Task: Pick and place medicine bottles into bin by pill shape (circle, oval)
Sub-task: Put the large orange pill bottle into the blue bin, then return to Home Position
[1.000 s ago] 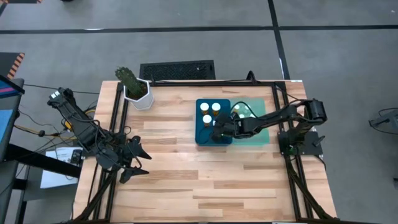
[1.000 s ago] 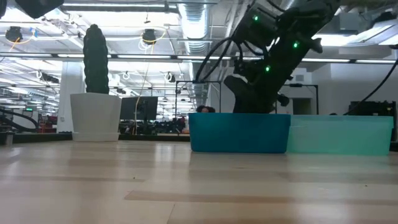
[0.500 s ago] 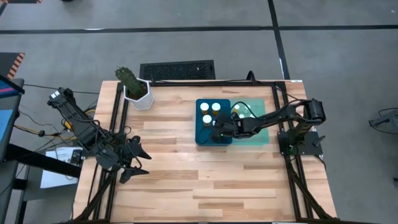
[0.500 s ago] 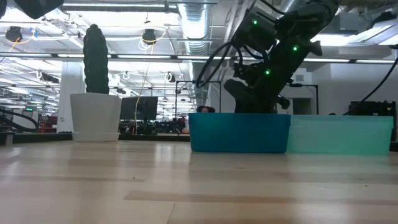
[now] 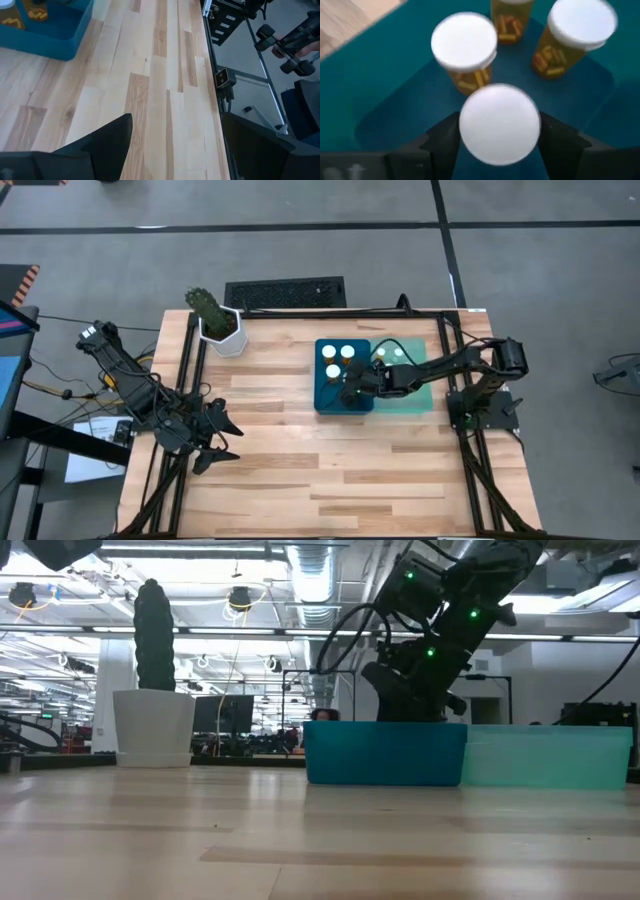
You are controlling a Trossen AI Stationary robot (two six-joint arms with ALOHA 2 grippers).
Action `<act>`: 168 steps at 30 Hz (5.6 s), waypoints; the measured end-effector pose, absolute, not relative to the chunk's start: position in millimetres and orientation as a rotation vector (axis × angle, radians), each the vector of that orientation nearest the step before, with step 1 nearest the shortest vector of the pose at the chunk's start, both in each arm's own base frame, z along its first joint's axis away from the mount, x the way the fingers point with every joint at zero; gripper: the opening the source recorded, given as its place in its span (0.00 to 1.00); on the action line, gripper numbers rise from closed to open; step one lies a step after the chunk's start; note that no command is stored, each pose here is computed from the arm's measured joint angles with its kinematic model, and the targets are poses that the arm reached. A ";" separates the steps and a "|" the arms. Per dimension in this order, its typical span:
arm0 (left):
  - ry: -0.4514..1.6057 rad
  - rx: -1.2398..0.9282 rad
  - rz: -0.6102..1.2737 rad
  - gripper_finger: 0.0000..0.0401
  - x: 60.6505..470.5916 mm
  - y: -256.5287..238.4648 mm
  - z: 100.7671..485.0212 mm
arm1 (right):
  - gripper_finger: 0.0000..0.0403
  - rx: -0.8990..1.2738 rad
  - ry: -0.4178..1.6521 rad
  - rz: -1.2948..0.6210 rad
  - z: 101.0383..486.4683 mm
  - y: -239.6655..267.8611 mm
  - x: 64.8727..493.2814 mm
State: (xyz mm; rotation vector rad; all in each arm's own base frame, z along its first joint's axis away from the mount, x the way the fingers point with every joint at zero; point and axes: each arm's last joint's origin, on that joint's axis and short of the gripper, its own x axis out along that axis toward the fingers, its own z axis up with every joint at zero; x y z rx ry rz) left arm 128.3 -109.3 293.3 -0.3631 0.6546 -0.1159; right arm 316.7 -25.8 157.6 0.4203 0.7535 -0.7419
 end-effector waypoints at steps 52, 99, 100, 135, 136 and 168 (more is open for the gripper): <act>0.094 -0.586 0.048 0.75 43.6 -12.9 249.7 | 0.69 0.469 0.000 -0.522 191.9 -11.3 79.8; 0.050 -0.304 -0.455 0.75 65.9 -47.6 210.9 | 0.69 0.277 -0.049 -0.059 187.6 6.2 91.4; 0.041 -0.304 -0.474 0.75 67.1 -49.1 208.1 | 0.69 0.276 -0.047 -0.047 187.6 6.5 91.4; -0.045 -0.145 -0.272 0.75 96.1 -12.1 171.7 | 0.69 0.098 -0.028 0.020 168.0 7.0 97.3; -0.047 -0.136 -0.268 0.75 96.2 -11.8 171.7 | 0.69 0.091 -0.026 0.017 167.9 6.8 97.4; -0.029 -0.229 -0.120 0.75 97.2 -7.3 169.2 | 0.69 0.081 -0.028 -0.001 167.6 5.2 97.6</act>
